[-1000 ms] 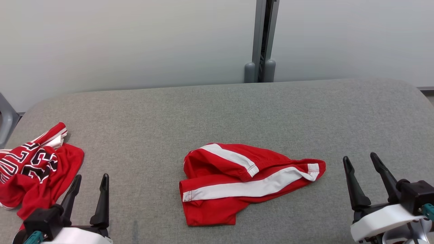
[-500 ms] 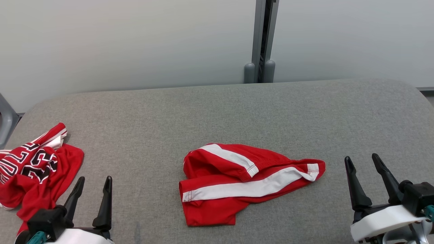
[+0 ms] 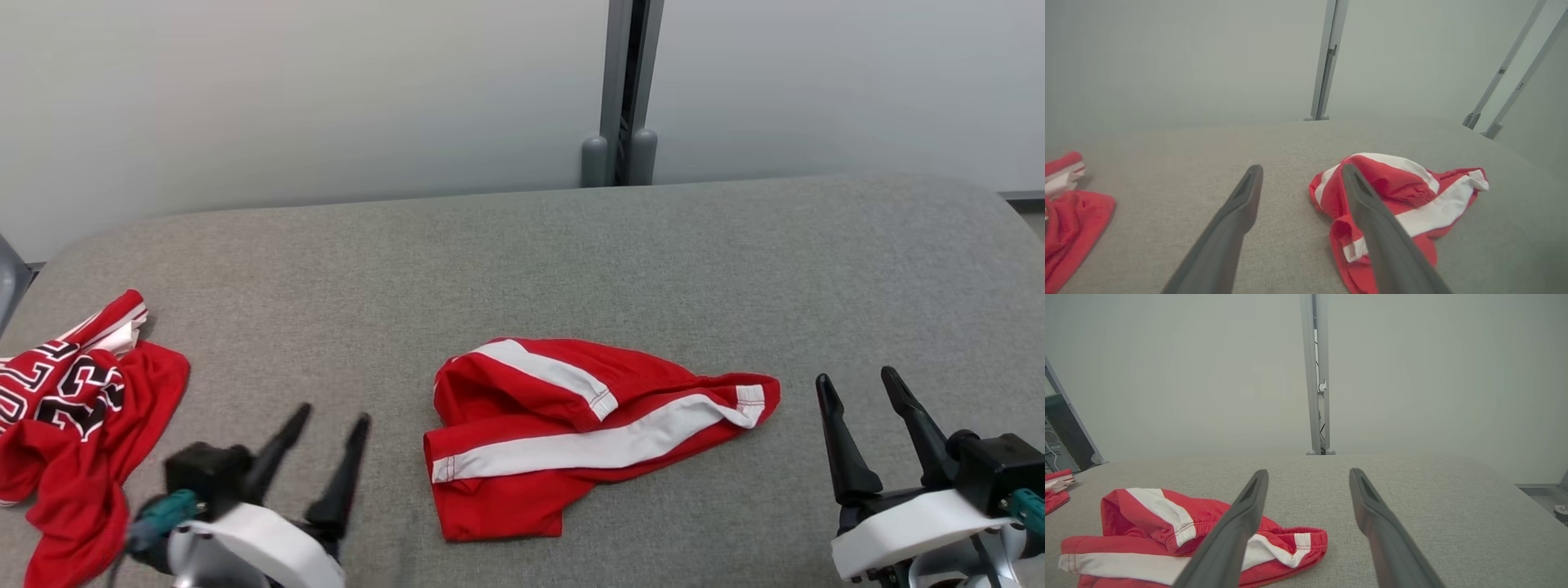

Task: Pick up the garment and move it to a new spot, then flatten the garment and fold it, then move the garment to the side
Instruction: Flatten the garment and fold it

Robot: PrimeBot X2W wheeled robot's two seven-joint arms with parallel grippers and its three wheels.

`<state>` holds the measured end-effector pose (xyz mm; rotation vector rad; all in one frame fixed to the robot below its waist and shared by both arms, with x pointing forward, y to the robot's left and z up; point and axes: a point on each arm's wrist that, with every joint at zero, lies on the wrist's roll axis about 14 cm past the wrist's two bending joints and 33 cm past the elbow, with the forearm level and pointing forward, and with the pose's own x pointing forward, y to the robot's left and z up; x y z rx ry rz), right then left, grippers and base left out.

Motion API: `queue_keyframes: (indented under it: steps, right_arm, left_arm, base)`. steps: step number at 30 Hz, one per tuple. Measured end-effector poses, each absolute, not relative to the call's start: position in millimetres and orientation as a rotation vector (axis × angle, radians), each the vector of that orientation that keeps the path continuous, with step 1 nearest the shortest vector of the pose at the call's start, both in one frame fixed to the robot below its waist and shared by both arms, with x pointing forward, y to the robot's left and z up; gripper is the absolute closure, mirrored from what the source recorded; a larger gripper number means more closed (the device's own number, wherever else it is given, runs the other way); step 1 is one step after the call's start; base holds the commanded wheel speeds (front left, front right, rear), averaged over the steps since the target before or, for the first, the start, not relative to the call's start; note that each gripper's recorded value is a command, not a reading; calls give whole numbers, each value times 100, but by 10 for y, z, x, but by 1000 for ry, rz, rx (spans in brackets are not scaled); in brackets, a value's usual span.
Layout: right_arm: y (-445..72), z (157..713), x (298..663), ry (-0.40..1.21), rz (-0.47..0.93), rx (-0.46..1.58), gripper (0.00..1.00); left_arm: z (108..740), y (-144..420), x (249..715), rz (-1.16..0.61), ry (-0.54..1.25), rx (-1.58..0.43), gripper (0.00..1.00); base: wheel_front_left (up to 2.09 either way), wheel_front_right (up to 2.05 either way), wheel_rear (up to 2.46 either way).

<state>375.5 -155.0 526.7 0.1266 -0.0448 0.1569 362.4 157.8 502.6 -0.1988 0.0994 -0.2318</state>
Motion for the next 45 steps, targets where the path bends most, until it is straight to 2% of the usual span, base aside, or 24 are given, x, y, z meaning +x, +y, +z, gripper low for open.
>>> queue_keyframes:
  steps: [7,18,19,20,21,22,31,40,45]
  right_arm:
    - [-1565,5168,3797,-16,147,135,0]
    - [-1632,5071,3879,10,121,140,0]
    - [-1640,5065,3885,11,118,140,0]
    - [-1643,5061,3892,12,117,141,0]
    - [-1649,5063,3901,12,115,141,0]
    - [-1654,5060,3907,12,113,142,0]
    - [-1683,5008,3980,43,130,94,0]
    - [-1410,4595,4143,305,361,-143,0]
    - [-1326,4445,4285,386,454,-257,0]
  left_arm:
    - [4504,1047,3507,-398,356,-243,0]
    - [4182,827,3571,-477,499,-241,0]
    - [4164,812,3573,-484,509,-239,29]
    - [4141,795,3570,-491,520,-240,53]
    - [4124,783,3566,-496,529,-244,85]
    - [4106,768,3558,-501,538,-246,100]
    - [4135,782,3652,-507,514,-247,100]
    - [4115,871,3735,-493,506,-240,100]
    - [4086,921,3800,-479,502,-243,100]
  base:
    - [0,0,0]
    - [0,0,0]
    - [0,0,0]
    - [0,0,0]
    - [0,0,0]
    - [0,0,0]
    - [0,0,0]
    - [0,0,0]
    - [0,0,0]
